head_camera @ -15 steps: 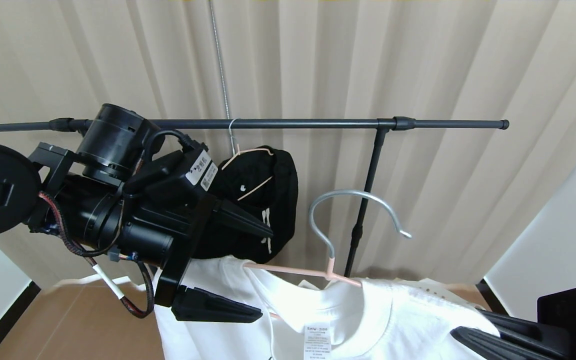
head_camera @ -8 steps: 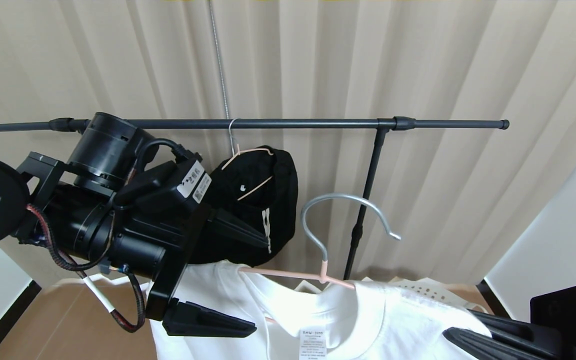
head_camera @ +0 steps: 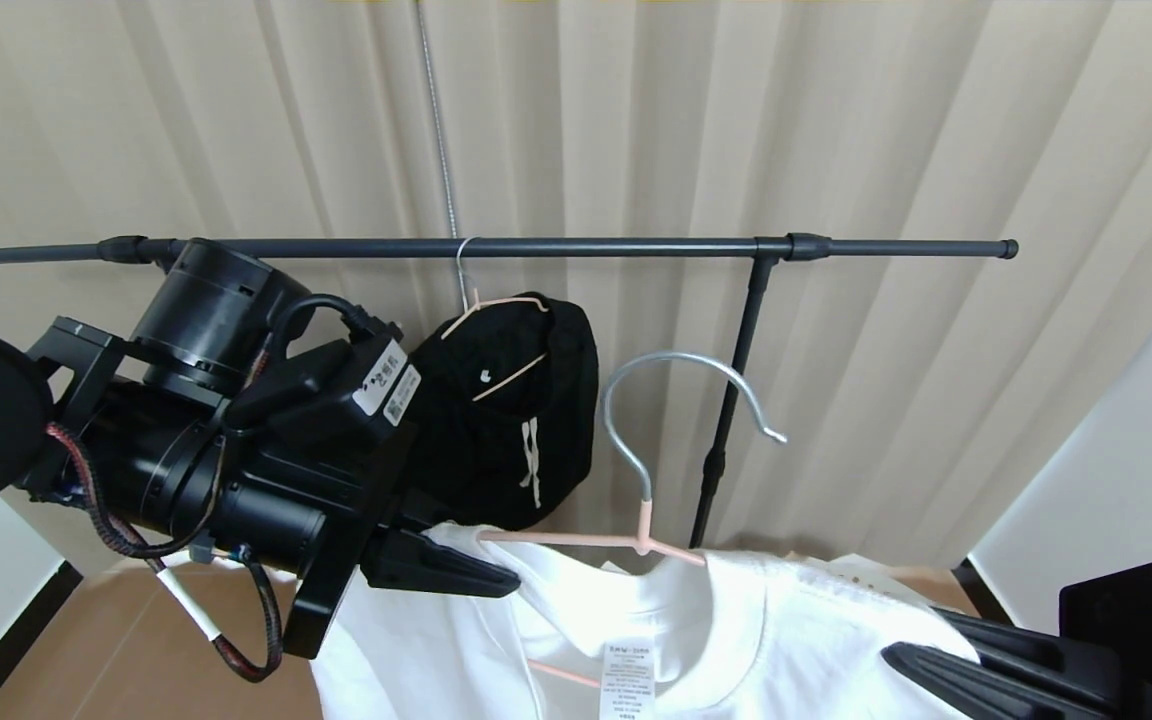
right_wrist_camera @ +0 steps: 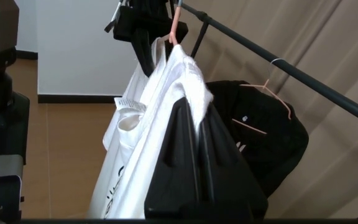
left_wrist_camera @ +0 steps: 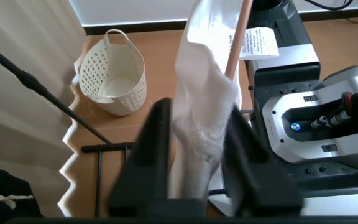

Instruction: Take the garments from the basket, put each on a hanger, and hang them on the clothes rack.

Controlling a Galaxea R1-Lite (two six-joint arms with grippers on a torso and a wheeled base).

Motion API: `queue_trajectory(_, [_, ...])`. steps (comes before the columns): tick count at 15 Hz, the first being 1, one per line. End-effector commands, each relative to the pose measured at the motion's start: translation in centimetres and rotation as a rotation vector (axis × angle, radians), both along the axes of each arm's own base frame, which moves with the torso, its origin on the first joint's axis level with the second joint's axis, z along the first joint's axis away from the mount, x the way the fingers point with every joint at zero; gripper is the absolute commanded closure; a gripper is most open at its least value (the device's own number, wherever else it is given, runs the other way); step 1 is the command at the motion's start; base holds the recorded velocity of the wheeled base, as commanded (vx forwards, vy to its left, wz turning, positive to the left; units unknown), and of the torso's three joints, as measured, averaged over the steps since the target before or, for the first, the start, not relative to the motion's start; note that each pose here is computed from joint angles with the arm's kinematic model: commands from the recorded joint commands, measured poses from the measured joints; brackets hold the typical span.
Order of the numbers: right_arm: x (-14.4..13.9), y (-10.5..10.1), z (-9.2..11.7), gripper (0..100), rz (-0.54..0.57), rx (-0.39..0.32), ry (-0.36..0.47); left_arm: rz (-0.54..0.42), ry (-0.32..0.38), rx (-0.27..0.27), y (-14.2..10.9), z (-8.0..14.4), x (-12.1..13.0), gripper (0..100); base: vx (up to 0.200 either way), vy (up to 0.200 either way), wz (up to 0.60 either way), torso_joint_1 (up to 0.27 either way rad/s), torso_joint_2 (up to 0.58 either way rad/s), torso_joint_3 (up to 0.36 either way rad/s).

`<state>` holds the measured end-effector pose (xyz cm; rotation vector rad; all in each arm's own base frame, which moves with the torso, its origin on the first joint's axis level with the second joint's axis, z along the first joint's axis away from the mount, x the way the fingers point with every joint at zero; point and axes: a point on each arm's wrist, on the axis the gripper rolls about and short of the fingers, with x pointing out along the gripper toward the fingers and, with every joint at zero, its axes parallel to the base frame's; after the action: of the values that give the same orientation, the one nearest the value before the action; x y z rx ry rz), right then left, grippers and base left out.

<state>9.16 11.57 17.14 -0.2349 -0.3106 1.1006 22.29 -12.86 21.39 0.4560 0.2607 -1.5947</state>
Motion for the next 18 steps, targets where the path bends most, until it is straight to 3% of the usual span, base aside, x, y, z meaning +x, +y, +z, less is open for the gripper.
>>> queue_trajectory(1, [0.0,0.1,-0.1,100,0.004,-0.004,0.002,-0.002,-0.001,-0.003,0.0,0.0,0.0,100,0.0,0.0,0.0,0.0,0.0,0.0])
queue_trajectory(8, [-0.1,-0.2,0.0,100,0.001,-0.057,0.046,0.002,0.001,-0.001,0.0,0.0,0.0,100,0.0,0.0,0.0,0.0,0.0,0.0])
queue_trajectory(9, [-0.3,-0.4,0.1,0,0.002,-0.057,0.046,0.003,-0.002,-0.002,0.0,0.1,0.0,100,0.0,0.0,0.0,0.0,0.0,0.0])
queue_trajectory(16, [-0.6,-0.8,1.0,0,-0.005,-0.031,0.025,0.042,-0.057,-0.023,0.8,0.8,0.3,100,0.0,0.0,0.0,0.0,0.0,0.0])
queue_trajectory(18, [0.4,-1.4,1.6,0,-0.075,-0.006,0.051,0.068,-0.059,-0.023,1.5,0.9,0.4,100,0.0,0.0,0.0,0.0,0.0,0.0])
